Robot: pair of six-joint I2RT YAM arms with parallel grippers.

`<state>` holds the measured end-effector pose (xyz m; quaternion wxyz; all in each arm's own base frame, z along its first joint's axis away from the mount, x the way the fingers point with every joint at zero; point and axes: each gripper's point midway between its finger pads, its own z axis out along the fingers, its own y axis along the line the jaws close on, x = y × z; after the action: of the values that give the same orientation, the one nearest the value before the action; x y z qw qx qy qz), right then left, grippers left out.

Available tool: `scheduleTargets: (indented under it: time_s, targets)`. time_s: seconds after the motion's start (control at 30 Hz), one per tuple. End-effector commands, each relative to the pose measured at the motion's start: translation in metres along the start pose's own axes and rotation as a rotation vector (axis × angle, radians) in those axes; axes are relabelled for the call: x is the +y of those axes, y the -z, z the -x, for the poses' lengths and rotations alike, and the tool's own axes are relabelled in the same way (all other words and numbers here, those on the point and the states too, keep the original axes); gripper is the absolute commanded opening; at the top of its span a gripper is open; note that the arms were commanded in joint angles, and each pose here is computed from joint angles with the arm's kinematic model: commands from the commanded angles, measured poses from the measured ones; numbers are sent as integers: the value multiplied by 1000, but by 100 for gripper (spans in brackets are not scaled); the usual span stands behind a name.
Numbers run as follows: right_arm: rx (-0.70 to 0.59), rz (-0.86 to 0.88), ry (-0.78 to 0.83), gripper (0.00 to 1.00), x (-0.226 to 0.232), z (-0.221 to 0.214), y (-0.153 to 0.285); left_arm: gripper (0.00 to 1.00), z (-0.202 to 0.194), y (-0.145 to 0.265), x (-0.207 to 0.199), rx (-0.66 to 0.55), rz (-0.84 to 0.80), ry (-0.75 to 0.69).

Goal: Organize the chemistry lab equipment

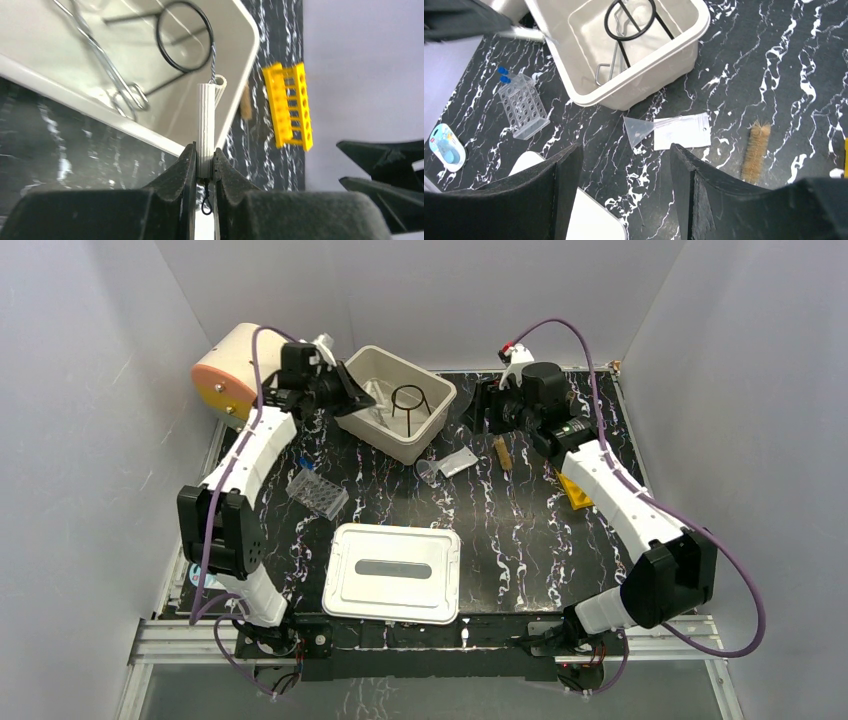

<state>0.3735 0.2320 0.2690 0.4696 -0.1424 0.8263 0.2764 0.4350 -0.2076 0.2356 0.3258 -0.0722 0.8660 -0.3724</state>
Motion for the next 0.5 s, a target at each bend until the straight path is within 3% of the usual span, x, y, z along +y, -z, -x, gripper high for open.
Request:
scheduleTargets:
  time_s: [0.0, 0.13, 0.47]
  targets:
    - [-27, -45, -37, 72, -7, -1, 1, 0, 39, 26, 11, -84, 99, -76]
    - [23, -55, -63, 72, -11, -19, 0, 0, 53, 14, 43, -94, 222, -82]
    - [72, -74, -94, 71, -16, -39, -3, 0, 67, -33, 84, -88, 335, -31]
